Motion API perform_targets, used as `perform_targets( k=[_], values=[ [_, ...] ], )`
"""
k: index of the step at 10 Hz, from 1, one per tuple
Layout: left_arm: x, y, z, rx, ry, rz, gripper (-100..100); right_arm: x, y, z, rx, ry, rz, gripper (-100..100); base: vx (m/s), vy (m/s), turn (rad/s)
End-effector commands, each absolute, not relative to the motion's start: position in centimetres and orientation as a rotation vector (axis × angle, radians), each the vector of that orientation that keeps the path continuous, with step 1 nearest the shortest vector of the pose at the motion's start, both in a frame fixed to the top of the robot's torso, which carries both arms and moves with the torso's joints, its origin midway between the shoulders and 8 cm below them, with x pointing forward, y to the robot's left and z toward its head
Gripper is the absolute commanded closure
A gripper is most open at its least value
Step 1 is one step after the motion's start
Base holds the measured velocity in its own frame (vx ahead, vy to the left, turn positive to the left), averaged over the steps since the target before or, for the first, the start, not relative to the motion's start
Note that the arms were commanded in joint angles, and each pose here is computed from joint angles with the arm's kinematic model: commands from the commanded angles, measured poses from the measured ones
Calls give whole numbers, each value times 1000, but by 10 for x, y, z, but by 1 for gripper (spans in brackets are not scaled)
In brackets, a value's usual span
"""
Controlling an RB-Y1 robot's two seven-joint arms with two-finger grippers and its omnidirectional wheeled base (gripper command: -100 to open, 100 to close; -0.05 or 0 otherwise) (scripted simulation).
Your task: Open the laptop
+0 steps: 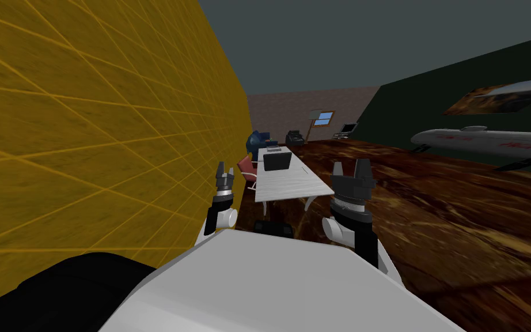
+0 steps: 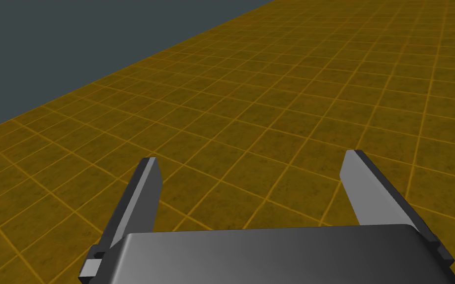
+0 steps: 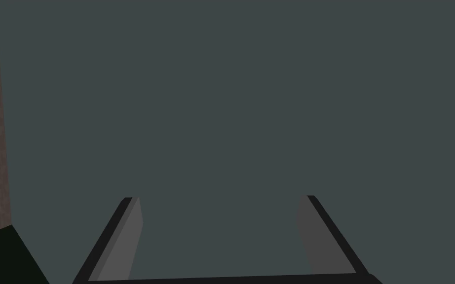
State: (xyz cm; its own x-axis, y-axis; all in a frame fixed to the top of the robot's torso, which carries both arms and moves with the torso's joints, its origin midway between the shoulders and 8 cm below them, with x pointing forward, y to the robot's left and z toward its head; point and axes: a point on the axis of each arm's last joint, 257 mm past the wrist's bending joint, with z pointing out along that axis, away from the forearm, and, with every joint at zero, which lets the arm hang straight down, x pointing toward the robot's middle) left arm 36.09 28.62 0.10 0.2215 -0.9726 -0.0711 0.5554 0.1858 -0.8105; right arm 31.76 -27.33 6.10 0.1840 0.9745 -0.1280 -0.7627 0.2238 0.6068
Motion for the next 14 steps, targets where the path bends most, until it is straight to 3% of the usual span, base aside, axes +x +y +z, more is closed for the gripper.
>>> perform_targets(
  k=[1,9,10,14],
  values=[
    [361,286,1,-749,688,-1204,0,318,-273,61,460,554,1287,0,0,0,0],
    [361,286,1,-749,688,-1205,0,318,-273,61,460,554,1287,0,0,0,0],
    [367,284,-6,-745,724,-1216,-100,318,-273,61,460,554,1287,0,3,-8,-66],
    [398,282,-42,-788,854,-1268,-100,318,-273,61,460,554,1287,0,-11,-20,-139]
  ],
)
